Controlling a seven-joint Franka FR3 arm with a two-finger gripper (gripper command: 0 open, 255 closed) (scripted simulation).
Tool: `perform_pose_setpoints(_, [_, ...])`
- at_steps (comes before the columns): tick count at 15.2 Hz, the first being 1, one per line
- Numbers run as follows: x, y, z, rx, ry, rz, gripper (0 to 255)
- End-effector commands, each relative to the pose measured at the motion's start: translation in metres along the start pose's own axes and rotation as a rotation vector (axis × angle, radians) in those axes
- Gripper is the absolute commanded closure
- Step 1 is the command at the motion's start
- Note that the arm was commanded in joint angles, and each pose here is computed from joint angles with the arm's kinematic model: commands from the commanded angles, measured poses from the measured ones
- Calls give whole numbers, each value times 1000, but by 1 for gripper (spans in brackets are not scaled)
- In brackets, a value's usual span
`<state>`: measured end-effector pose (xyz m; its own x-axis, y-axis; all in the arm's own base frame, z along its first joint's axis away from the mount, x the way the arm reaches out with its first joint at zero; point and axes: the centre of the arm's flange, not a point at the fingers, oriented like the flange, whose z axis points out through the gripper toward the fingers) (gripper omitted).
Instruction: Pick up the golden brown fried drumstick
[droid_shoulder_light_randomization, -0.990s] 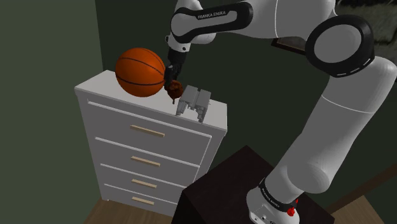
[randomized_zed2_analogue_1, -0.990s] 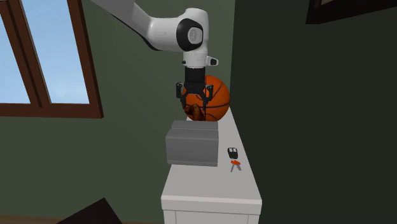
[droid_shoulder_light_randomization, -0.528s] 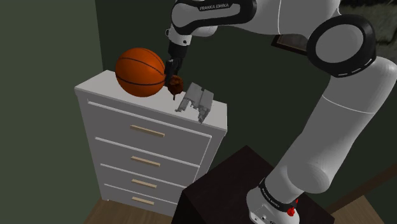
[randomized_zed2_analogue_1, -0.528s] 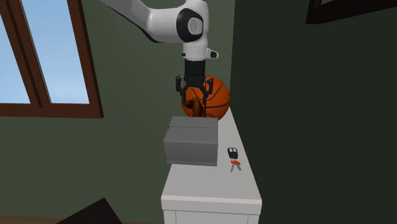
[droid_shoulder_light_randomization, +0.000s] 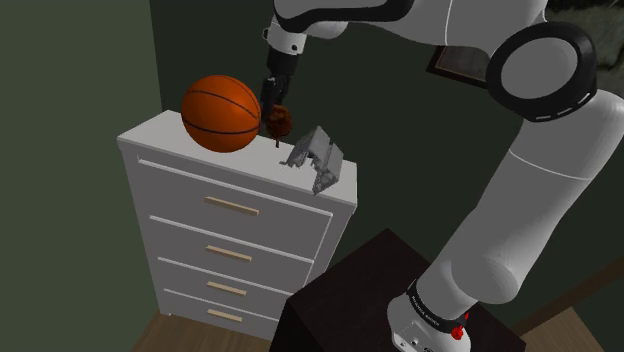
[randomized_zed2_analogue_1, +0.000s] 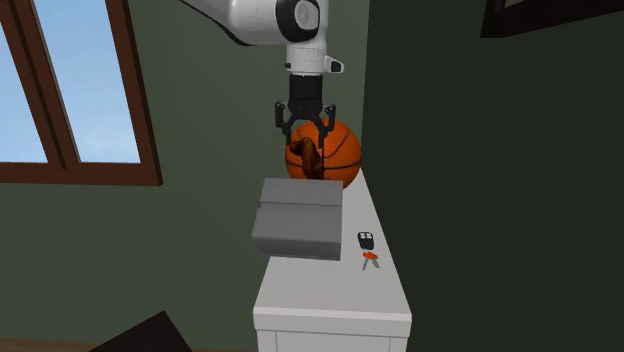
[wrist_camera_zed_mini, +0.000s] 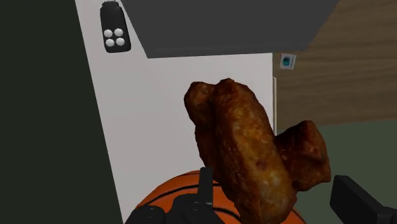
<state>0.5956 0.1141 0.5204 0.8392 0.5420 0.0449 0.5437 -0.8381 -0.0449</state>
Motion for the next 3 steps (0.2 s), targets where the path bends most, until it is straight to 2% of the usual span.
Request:
perform_pose_setpoints(1, [1, 0, -11, 0, 1, 0, 255])
perform_pose_setpoints(3, [1, 0, -12, 0, 1, 0, 255])
